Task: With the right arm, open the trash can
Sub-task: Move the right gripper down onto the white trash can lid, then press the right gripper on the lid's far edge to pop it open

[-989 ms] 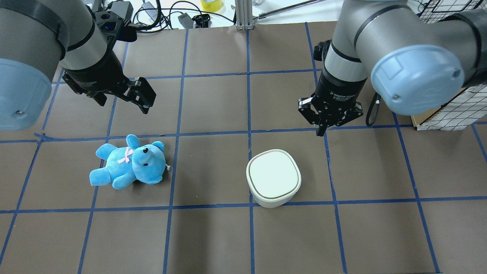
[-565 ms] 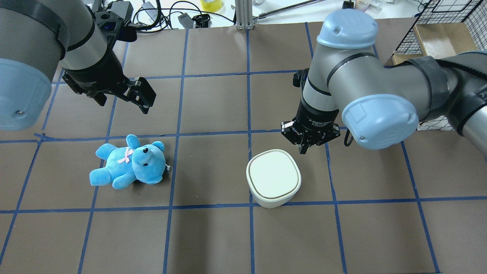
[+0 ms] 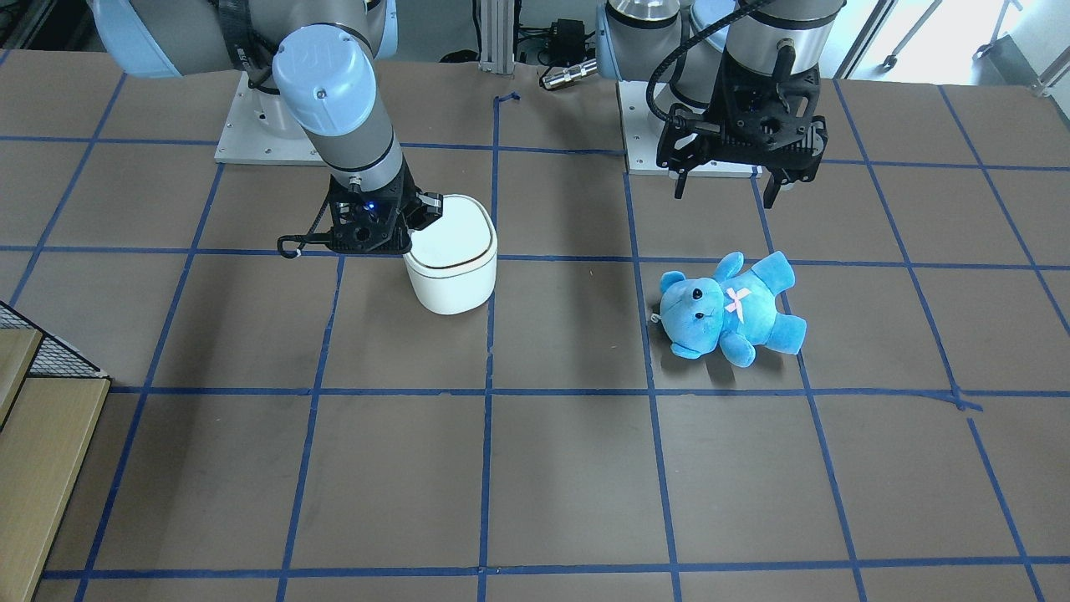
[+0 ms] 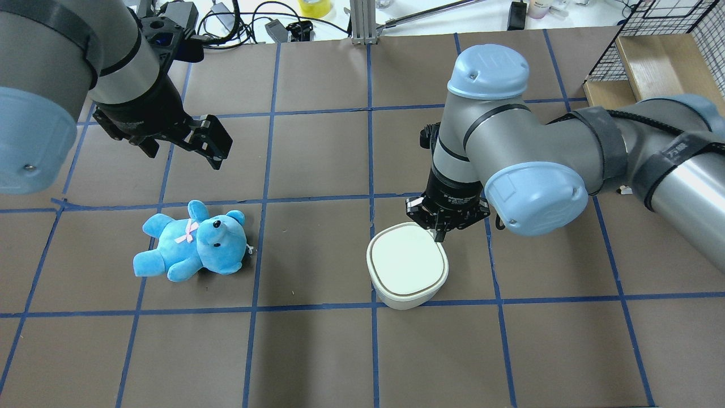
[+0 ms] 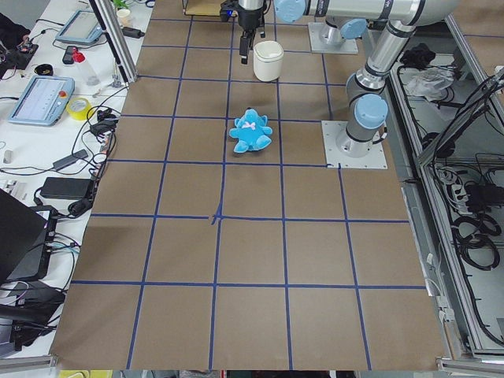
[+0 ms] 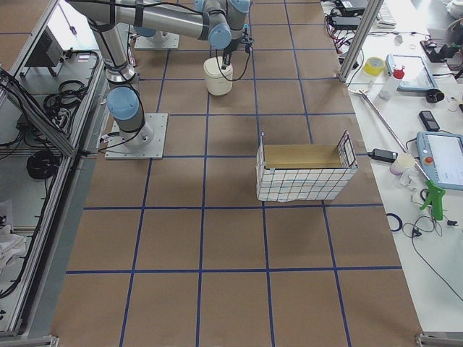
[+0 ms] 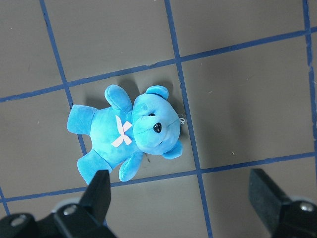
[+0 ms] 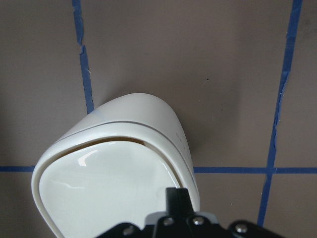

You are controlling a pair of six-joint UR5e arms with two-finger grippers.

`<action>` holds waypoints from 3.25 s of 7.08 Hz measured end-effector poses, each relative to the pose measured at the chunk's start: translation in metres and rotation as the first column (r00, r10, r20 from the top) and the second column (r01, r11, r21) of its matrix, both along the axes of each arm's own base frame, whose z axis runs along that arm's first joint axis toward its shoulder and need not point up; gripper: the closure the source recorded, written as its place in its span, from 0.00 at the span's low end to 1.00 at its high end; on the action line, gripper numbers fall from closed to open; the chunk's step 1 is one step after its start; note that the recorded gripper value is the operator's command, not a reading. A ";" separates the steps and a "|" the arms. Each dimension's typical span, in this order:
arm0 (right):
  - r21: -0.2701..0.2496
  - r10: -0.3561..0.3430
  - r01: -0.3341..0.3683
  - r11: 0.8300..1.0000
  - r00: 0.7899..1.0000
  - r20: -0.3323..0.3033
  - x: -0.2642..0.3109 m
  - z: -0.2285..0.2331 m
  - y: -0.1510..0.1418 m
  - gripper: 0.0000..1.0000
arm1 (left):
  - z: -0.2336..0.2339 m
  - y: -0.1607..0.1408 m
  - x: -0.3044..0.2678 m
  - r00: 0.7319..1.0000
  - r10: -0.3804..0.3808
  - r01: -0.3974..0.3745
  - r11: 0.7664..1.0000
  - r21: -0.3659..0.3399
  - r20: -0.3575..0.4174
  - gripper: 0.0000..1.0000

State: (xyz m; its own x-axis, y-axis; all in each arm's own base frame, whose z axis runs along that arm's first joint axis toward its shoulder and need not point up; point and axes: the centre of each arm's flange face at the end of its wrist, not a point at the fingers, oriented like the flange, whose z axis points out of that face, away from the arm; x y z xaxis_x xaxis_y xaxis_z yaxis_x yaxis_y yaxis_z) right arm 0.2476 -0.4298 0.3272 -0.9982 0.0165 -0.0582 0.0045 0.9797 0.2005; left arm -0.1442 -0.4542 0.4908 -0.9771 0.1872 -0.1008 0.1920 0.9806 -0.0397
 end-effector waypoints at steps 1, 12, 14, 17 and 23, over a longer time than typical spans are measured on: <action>0.006 0.005 -0.005 1.000 1.000 -0.001 0.002 -0.004 0.000 1.00 | 0.000 0.000 0.000 1.000 0.000 0.000 1.000 0.000 0.000 0.00; 0.041 0.015 -0.015 0.999 1.000 -0.006 0.004 -0.020 0.000 1.00 | 0.000 0.000 0.000 1.000 0.000 0.000 1.000 0.000 0.000 0.00; 0.045 0.017 -0.016 0.999 1.000 -0.007 0.004 -0.022 0.000 1.00 | 0.000 0.000 0.000 1.000 0.000 0.000 1.000 0.000 0.000 0.00; 0.053 0.014 -0.013 0.998 1.000 -0.009 0.005 -0.026 -0.001 1.00 | 0.000 0.000 0.000 1.000 0.000 0.000 1.000 0.000 0.000 0.00; -0.115 -0.122 0.119 0.986 0.992 -0.019 0.002 0.057 -0.027 0.00 | 0.000 0.000 0.000 1.000 0.000 0.000 1.000 0.000 0.000 0.00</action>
